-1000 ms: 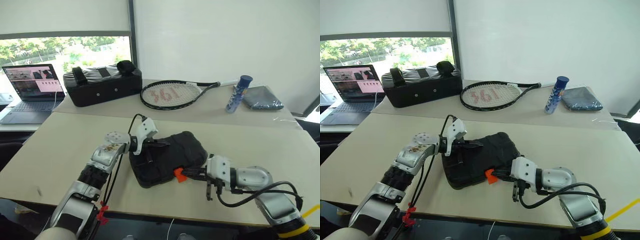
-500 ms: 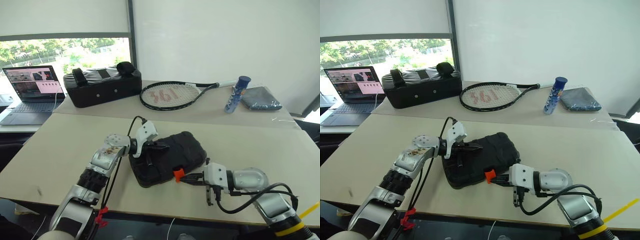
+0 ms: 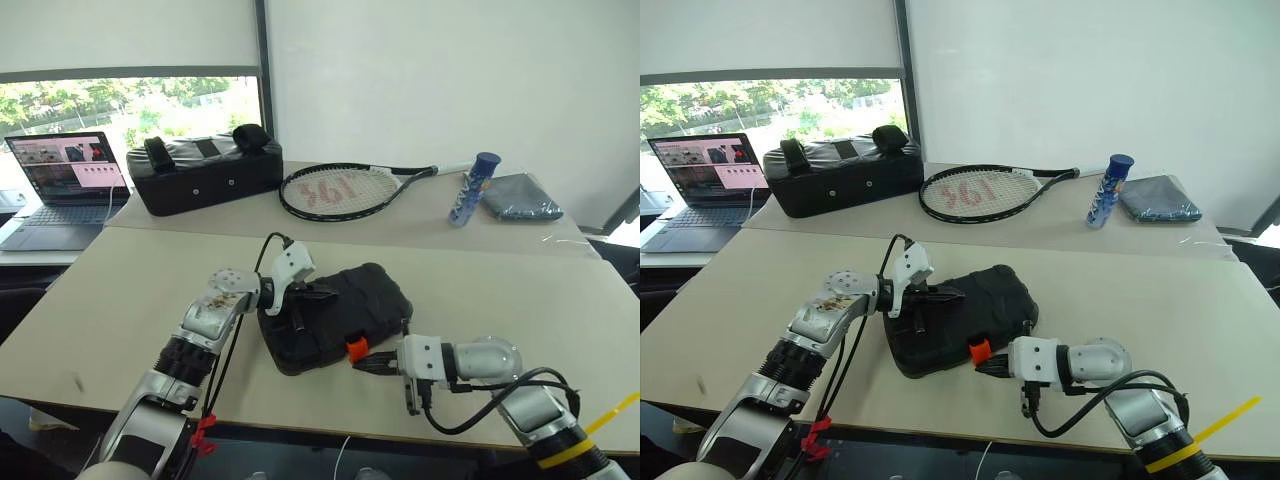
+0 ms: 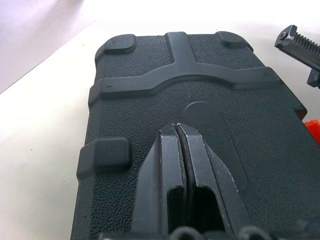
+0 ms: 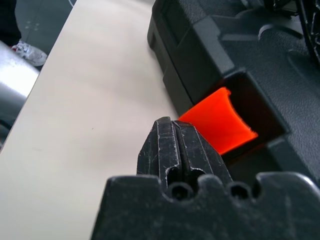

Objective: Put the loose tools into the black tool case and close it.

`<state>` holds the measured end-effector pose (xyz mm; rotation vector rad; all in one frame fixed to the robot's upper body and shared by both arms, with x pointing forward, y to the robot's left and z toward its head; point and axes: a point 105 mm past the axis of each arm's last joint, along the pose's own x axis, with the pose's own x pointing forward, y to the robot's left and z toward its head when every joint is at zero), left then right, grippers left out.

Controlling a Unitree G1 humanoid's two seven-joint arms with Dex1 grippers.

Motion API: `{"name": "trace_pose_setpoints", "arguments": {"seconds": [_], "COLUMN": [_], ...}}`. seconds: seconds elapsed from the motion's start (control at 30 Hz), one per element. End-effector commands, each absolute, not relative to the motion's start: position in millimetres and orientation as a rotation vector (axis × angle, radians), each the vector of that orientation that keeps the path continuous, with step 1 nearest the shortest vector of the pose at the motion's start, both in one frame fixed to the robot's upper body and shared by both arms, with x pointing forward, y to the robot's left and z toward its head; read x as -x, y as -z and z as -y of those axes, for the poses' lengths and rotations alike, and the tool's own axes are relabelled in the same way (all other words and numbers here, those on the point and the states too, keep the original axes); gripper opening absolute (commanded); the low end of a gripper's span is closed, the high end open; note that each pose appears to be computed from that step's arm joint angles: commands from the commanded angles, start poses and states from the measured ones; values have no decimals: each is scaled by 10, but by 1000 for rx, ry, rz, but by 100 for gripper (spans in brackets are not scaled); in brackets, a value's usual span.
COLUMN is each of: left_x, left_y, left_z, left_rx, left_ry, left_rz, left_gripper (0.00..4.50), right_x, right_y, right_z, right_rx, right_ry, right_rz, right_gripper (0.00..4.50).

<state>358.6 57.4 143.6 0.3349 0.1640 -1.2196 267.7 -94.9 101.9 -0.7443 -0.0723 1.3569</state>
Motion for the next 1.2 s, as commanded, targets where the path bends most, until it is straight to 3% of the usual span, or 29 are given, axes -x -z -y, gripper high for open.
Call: {"name": "trace_pose_setpoints", "arguments": {"seconds": [0.03,0.47,0.77,1.2], "left_x": [-3581,-3557,-3564,-3504], "left_y": [-1213,-961,-767,-619], "left_z": [-647,-685,-755,-774], "left_rx": [-328,-314,-330,-308], "left_ry": [1200,1162,1108,1097], "left_rz": [-251,-393,-470,-528], "left_gripper": [9,9,9,9], "right_x": [-2757,-2943,-2909,-3066], "right_y": [-1116,-1088,-1175,-1357], "right_z": [981,943,831,816], "right_rx": [746,738,666,618], "right_ry": [-1308,-1240,-1234,-1186], "right_rz": [100,103,135,163], "right_gripper": [0,0,0,0]}}
